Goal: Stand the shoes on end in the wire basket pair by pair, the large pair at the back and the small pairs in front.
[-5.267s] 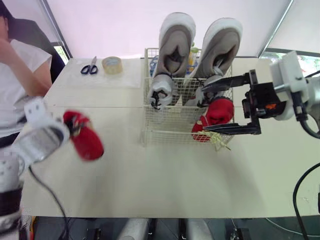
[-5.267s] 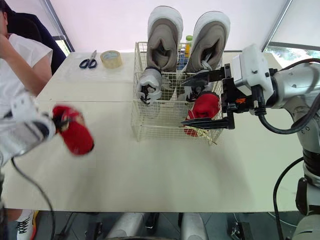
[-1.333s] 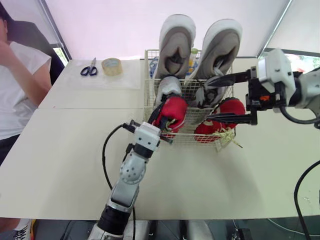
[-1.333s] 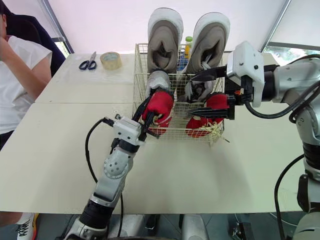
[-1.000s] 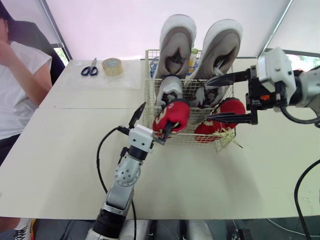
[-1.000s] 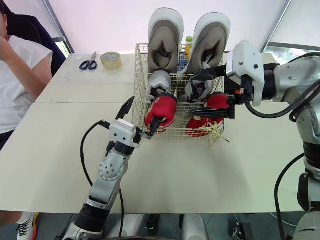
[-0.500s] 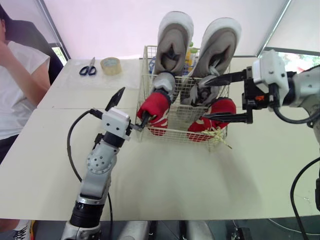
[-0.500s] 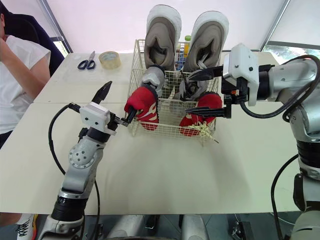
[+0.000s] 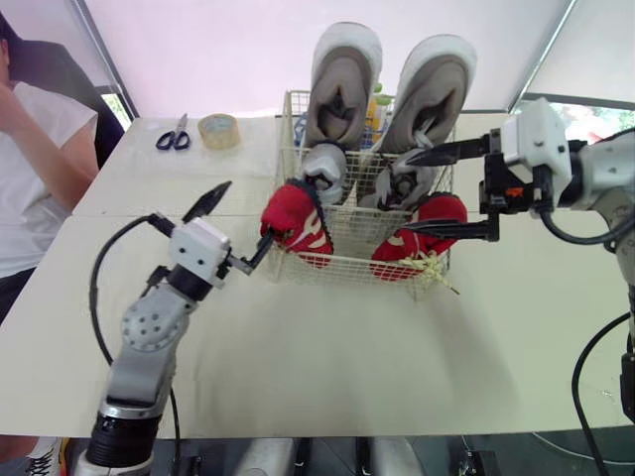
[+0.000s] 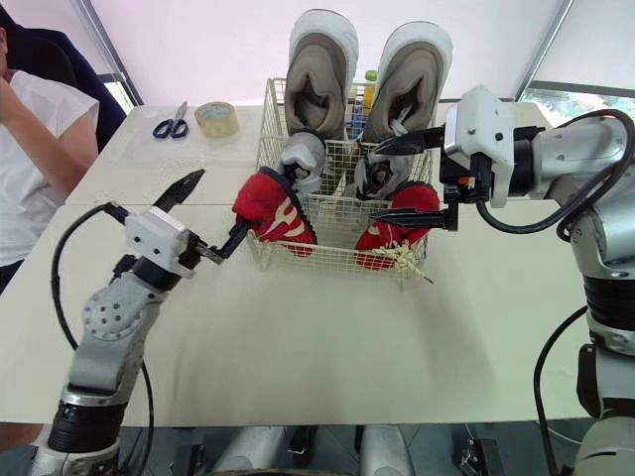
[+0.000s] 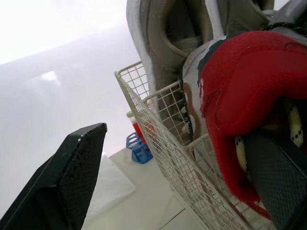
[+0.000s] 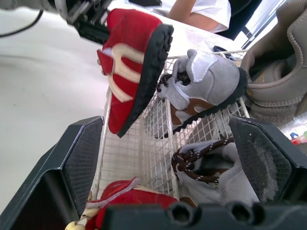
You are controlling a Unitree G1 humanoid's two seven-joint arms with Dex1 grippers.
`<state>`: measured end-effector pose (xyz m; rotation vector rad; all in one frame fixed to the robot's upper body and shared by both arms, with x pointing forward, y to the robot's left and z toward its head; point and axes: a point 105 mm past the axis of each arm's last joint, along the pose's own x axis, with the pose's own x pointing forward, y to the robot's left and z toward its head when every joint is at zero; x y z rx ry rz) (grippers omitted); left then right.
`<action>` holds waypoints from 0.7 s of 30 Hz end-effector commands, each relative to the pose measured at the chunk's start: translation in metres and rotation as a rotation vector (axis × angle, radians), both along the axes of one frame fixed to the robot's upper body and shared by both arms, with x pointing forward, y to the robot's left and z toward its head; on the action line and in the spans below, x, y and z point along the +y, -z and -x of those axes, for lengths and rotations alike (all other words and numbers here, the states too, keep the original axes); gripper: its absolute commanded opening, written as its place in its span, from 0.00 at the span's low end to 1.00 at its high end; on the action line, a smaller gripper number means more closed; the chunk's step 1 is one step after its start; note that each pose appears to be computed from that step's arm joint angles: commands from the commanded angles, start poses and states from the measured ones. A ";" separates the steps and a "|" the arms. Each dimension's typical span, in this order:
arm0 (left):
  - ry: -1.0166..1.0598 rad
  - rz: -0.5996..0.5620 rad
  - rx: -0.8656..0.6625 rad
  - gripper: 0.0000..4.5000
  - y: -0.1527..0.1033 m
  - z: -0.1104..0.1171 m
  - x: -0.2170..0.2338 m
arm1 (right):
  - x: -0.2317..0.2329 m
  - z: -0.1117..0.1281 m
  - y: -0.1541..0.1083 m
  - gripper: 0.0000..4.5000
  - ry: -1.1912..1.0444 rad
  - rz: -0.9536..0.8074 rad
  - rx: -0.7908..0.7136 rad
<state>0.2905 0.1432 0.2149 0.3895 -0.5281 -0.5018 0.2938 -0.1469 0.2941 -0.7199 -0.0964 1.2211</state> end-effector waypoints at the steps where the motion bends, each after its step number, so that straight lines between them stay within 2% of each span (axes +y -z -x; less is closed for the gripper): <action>1: 0.072 -0.024 -0.006 0.99 -0.017 0.015 0.006 | -0.004 0.002 -0.009 1.00 0.004 -0.014 -0.045; 3: 0.132 -0.017 0.067 0.99 -0.019 0.020 0.008 | -0.007 0.002 -0.008 1.00 0.012 -0.023 -0.040; 8: 0.339 -0.052 0.374 0.99 -0.011 0.039 0.011 | -0.017 0.005 -0.008 1.00 0.056 -0.040 -0.029; 12: 0.380 -0.081 0.558 0.99 -0.016 0.043 0.028 | -0.032 0.011 -0.012 1.00 0.111 -0.057 -0.024; 17: 0.384 -0.103 0.632 0.99 -0.043 0.034 0.052 | -0.060 0.022 -0.026 1.00 0.223 -0.084 -0.016; 21: 0.367 -0.192 0.623 0.99 -0.057 0.023 0.063 | -0.084 0.032 -0.025 1.00 0.320 -0.048 0.007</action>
